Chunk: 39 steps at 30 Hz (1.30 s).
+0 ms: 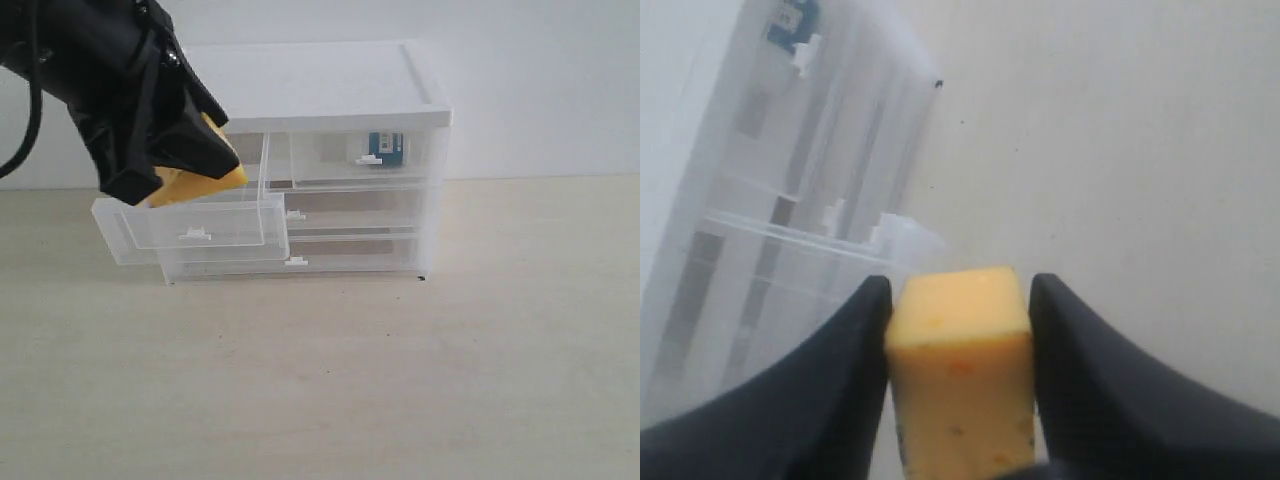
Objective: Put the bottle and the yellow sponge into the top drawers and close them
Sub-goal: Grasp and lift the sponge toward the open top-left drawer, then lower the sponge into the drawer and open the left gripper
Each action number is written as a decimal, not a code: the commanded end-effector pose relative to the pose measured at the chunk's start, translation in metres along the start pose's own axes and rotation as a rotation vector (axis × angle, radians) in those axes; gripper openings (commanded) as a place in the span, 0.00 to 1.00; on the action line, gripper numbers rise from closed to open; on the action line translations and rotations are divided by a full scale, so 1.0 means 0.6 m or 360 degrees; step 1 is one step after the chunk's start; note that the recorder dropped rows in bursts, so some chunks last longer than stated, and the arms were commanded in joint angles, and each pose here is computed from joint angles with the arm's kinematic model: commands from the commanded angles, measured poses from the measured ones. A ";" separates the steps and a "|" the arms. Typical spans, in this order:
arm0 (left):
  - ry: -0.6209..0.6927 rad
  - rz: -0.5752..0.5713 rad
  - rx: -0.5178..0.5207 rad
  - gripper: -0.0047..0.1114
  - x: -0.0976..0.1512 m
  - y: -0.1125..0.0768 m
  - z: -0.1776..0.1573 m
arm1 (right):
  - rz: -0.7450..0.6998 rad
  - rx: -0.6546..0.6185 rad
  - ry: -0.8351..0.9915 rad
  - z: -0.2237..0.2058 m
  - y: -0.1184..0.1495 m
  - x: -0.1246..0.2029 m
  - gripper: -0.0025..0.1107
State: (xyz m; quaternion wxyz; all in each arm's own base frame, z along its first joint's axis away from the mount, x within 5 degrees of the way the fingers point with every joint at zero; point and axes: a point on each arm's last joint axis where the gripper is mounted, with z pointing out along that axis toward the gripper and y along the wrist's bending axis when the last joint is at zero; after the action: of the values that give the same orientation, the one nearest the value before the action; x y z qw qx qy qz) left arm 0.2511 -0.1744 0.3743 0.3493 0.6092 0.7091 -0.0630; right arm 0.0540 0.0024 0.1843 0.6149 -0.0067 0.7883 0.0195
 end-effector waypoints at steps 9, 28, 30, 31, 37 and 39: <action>-0.0142 0.0327 -0.0023 0.08 0.046 0.081 0.004 | -0.0002 0.0005 -0.0019 0.000 0.000 0.000 0.03; -0.0102 0.0365 0.0246 0.08 0.095 0.132 0.129 | -0.0002 0.0005 -0.0019 0.000 0.000 0.000 0.03; -0.0100 0.0382 0.0209 0.08 0.097 0.137 0.135 | -0.0002 0.0005 -0.0019 0.000 0.000 0.000 0.03; -0.0098 0.0378 0.0196 0.08 0.098 0.139 0.139 | -0.0002 0.0005 -0.0019 0.000 0.000 0.000 0.03; -0.0093 0.0434 0.0133 0.08 0.102 0.147 0.150 | -0.0002 0.0005 -0.0019 0.000 0.000 0.000 0.03; -0.0092 0.0447 0.0097 0.08 0.103 0.151 0.150 | -0.0002 0.0005 -0.0019 0.000 0.000 0.000 0.03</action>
State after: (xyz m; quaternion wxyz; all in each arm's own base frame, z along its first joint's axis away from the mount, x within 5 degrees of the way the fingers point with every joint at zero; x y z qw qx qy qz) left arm 0.3666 -0.1489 0.2981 0.3384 0.7149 0.6082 -0.0670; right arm 0.0540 0.0024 0.1843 0.6149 -0.0067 0.7883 0.0195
